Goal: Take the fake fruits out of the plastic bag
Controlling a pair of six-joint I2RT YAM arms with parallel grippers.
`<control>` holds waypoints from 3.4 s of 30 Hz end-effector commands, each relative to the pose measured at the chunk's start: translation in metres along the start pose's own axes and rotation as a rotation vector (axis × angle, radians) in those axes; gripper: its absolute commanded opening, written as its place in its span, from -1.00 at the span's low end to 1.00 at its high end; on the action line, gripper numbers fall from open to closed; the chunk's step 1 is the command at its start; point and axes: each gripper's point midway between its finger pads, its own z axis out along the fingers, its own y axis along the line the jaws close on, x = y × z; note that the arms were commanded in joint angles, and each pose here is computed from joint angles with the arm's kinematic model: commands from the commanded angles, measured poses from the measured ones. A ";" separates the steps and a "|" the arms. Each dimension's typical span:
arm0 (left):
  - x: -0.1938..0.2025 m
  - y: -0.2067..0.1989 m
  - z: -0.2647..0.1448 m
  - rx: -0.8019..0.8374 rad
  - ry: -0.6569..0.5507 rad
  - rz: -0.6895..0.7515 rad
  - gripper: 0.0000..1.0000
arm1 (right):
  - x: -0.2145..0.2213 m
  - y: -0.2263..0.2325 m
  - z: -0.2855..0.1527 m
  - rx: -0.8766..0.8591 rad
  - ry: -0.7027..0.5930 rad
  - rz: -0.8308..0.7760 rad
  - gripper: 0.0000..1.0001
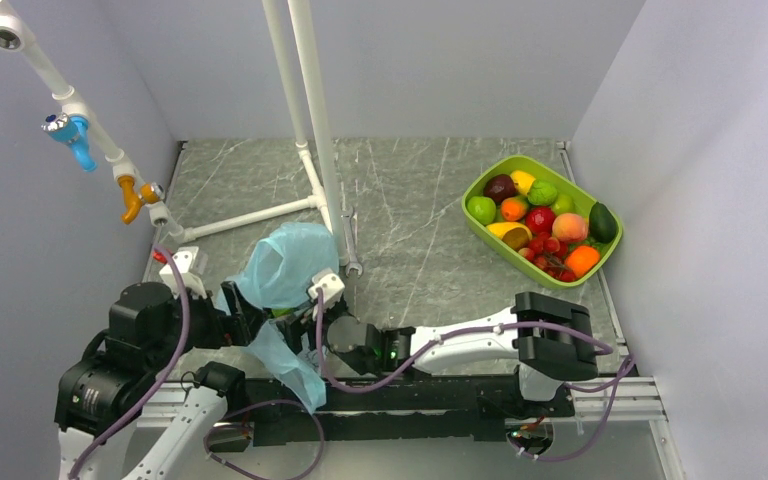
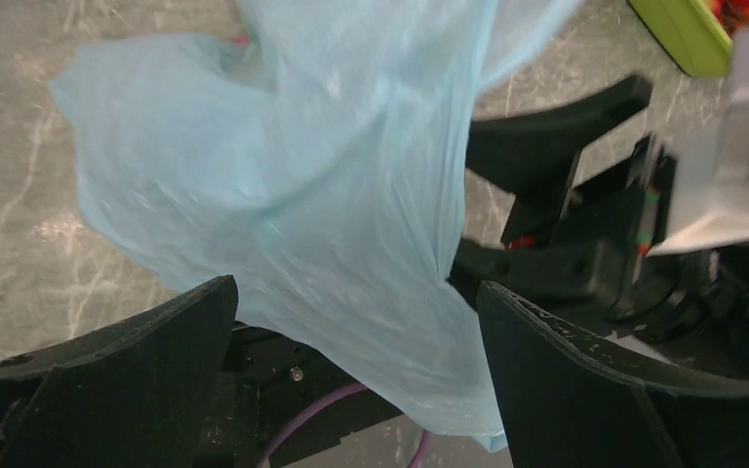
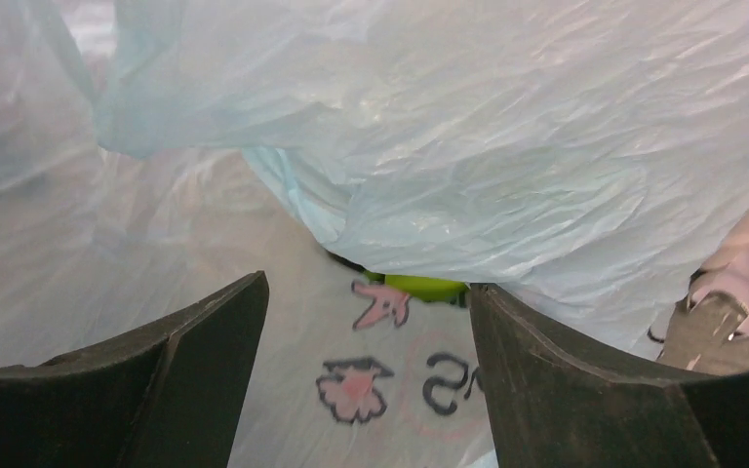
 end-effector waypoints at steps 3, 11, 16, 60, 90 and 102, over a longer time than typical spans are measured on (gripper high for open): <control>0.014 -0.003 0.025 0.036 0.077 -0.041 0.98 | -0.052 -0.008 0.028 0.070 -0.087 0.136 0.55; 0.020 0.026 0.019 -0.097 0.062 0.022 -0.22 | -0.051 -0.050 0.027 0.204 -0.078 0.089 0.67; 0.051 0.031 0.030 -0.065 0.125 0.012 -0.77 | -0.052 -0.135 -0.003 0.411 -0.106 0.178 0.67; 0.056 -0.010 0.047 0.233 0.059 0.055 -1.00 | 0.006 -0.036 0.053 0.034 -0.026 -0.348 -0.14; 0.069 -0.005 0.053 0.226 0.088 0.016 -1.00 | 0.120 -0.052 0.121 -0.037 0.226 -0.345 0.51; 0.070 0.019 0.047 0.076 0.094 0.005 -1.00 | 0.081 -0.068 0.090 0.035 0.144 -0.304 -0.33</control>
